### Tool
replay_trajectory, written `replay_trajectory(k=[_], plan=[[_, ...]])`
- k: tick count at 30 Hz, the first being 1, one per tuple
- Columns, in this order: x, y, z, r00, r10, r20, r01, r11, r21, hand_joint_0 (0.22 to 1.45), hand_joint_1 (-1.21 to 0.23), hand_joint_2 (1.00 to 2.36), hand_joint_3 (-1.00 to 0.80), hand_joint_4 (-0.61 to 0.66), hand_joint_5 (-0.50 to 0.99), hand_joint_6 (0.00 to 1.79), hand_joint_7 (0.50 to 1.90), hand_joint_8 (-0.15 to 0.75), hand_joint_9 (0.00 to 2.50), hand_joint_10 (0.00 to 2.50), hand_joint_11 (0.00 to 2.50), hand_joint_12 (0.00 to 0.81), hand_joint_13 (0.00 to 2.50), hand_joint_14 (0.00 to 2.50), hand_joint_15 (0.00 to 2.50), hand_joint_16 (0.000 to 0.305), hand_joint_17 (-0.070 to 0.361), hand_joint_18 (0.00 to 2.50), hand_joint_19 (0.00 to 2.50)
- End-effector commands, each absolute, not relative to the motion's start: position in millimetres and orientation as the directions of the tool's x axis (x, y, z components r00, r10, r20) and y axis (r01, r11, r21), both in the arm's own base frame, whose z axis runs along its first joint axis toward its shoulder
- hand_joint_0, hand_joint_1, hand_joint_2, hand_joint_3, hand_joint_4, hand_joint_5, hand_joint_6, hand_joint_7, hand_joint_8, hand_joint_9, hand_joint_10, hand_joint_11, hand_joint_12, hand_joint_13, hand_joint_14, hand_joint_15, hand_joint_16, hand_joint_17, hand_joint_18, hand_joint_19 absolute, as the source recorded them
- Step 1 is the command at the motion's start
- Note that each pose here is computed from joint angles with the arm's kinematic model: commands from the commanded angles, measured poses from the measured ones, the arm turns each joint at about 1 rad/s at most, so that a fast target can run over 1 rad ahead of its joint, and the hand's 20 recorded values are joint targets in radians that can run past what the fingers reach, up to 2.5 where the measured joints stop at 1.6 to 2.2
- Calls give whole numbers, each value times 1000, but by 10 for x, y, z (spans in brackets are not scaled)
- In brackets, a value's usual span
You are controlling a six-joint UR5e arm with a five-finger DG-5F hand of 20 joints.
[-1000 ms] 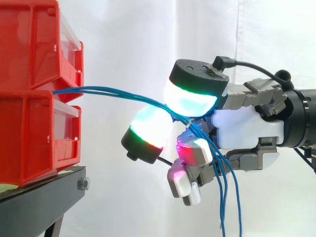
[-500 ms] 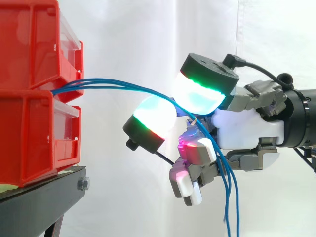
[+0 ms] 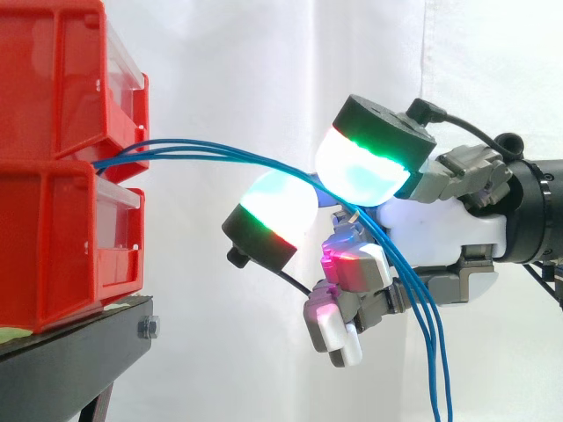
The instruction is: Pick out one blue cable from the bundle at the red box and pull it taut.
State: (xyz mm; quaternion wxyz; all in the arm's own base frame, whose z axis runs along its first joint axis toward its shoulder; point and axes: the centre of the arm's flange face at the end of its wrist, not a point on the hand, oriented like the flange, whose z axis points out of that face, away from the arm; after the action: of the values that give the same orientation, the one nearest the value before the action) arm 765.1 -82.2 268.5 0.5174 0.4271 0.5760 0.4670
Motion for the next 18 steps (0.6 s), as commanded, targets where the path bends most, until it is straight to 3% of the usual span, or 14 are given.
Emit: replay_trajectory(k=[1, 6, 8, 12, 18], plan=[[7650, -820, 2671, -101, 975, -198, 11, 201, 980, 687, -842, 1000, -500, -131, -112, 960, 788, 255, 1258, 31, 789, 326, 1005, 21, 490, 48, 107, 764, 798], [7648, -834, 2682, -97, 975, -199, 10, 200, 980, 709, -853, 1000, -500, -146, -101, 957, 862, 255, 1305, 30, 798, 325, 1032, 20, 485, 47, 106, 784, 807], [7652, -822, 2685, -98, 975, -200, 6, 202, 979, 688, -844, 1004, -456, -110, -94, 960, 823, 266, 1349, 31, 799, 325, 1049, 20, 482, 48, 108, 792, 807], [7654, -821, 2678, -99, 975, -199, 10, 200, 980, 612, -745, 1010, -380, -29, -97, 944, 790, 269, 1332, 29, 788, 347, 1052, 20, 490, 51, 114, 776, 850], [7649, -822, 2682, -99, 975, -197, 10, 199, 980, 582, -600, 1009, -390, -9, -103, 926, 793, 281, 1293, 28, 770, 358, 1030, 20, 496, 52, 116, 750, 888]])
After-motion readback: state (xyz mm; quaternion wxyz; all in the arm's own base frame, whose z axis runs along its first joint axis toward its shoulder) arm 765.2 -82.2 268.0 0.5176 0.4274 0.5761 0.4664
